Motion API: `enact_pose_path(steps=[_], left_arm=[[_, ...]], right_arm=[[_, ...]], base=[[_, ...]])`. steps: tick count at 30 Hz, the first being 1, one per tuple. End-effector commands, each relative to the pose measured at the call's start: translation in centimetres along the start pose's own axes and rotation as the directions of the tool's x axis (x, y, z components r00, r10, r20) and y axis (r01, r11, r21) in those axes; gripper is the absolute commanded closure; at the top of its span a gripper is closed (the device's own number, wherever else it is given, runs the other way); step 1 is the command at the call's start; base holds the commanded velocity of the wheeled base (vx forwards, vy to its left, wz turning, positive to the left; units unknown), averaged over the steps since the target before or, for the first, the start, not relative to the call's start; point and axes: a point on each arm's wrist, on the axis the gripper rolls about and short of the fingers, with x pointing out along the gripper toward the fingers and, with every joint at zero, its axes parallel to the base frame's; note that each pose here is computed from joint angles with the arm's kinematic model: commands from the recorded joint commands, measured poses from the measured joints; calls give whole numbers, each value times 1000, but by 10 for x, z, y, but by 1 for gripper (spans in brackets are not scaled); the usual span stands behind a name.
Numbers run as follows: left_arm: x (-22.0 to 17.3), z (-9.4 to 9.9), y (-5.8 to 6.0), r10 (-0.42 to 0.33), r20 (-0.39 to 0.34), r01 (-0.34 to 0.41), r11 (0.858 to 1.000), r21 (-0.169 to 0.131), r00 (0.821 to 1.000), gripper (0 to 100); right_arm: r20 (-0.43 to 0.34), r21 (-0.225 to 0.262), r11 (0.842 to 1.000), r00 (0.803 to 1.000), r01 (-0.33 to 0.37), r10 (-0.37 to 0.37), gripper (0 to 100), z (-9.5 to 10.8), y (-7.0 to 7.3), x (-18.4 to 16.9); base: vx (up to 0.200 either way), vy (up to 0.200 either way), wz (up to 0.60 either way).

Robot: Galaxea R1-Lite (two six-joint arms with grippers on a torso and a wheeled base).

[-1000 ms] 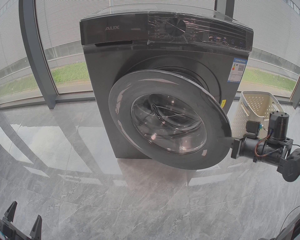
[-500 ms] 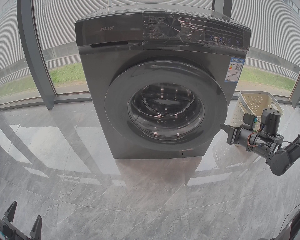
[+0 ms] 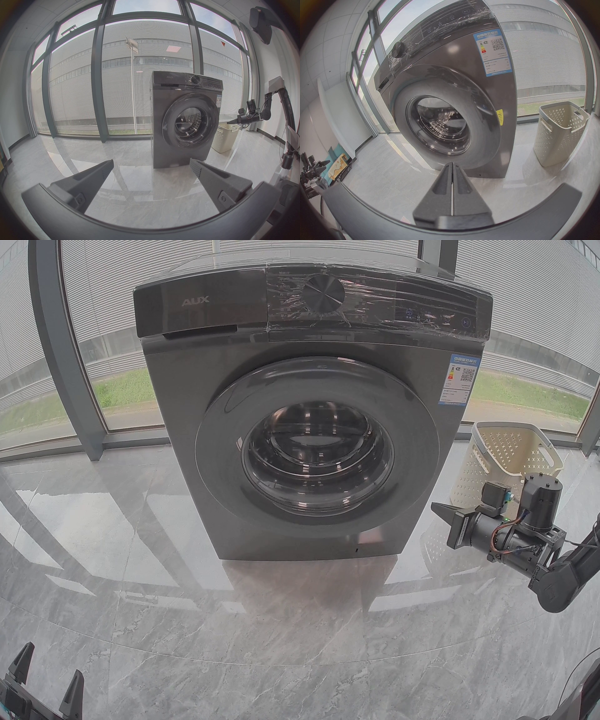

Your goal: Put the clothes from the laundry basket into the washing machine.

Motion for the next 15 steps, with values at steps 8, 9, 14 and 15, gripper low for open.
enact_pose_path(steps=[8, 9, 14, 15], left_arm=[[0, -5, 0, -1, -2, 1, 1000, 0, 1000, 0], [0, -5, 0, -1, -4, 1, 1000, 0, 1000, 0], [0, -5, 0, 2, -4, -2, 1000, -2, 1000, 0], [0, -5, 0, 0, -4, 0, 1000, -2, 1000, 0]], right_arm=[[64, -14, 1000, 998, -26, 27, 100, 4, 6, 1], [66, -15, 1000, 997, -27, 28, 100, 4, 6, 1], [89, -20, 999, 995, -30, 32, 100, 6, 7, 2], [89, -20, 999, 995, -30, 32, 100, 6, 7, 2]], base=[[150, 0, 0], [0, 0, 0], [0, -80, 0], [0, -200, 0]])
